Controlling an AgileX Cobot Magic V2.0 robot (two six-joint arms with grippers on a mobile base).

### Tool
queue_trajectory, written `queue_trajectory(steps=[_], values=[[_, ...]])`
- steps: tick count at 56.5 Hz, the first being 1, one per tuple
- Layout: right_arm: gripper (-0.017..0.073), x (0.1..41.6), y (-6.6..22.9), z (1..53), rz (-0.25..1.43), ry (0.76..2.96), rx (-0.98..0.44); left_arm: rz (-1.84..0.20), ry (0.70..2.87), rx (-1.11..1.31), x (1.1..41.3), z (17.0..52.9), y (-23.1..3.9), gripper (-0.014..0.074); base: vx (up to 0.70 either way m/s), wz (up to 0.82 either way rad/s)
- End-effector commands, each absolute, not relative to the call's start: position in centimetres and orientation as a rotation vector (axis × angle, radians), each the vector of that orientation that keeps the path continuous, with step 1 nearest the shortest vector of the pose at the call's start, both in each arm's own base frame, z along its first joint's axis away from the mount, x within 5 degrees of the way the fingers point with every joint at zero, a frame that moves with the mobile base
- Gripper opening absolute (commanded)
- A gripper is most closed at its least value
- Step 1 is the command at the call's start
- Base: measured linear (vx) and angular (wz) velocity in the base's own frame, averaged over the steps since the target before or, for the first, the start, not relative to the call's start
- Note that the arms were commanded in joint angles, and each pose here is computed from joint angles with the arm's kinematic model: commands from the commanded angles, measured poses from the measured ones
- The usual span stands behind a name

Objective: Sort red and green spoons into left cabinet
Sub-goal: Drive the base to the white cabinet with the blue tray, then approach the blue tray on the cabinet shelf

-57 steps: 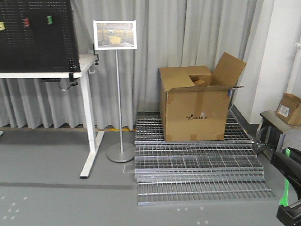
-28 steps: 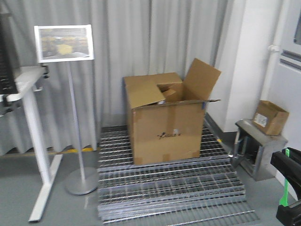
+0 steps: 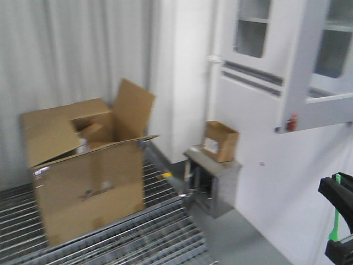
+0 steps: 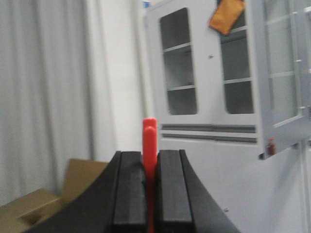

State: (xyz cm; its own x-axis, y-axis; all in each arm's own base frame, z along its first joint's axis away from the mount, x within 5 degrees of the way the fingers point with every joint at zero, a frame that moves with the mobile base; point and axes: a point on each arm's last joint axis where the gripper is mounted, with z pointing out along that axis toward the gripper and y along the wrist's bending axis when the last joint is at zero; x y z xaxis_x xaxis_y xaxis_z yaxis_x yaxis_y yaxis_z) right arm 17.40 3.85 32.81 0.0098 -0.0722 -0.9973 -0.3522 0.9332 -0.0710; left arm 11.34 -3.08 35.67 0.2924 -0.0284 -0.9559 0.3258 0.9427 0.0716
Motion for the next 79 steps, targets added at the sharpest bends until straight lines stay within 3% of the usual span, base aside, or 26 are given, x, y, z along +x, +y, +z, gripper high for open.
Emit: queue_trajectory(steps=[1,41,79], values=[[-0.0006,17.16,4.06,34.24,0.254,1.487,-0.346,-0.297,1.179,0.277,10.89,37.06,-3.37,0.0031,0.45,-0.8],[-0.0006,17.11,4.17,34.34,0.266,1.475,-0.355,-0.28,1.203,0.259,11.03,36.89,-3.18,0.0031,0.39,-0.74],[-0.0006,17.1,4.18,34.35,0.267,1.473,-0.356,-0.28,1.203,0.259,11.03,36.89,-3.18,0.0031,0.23,-0.48]])
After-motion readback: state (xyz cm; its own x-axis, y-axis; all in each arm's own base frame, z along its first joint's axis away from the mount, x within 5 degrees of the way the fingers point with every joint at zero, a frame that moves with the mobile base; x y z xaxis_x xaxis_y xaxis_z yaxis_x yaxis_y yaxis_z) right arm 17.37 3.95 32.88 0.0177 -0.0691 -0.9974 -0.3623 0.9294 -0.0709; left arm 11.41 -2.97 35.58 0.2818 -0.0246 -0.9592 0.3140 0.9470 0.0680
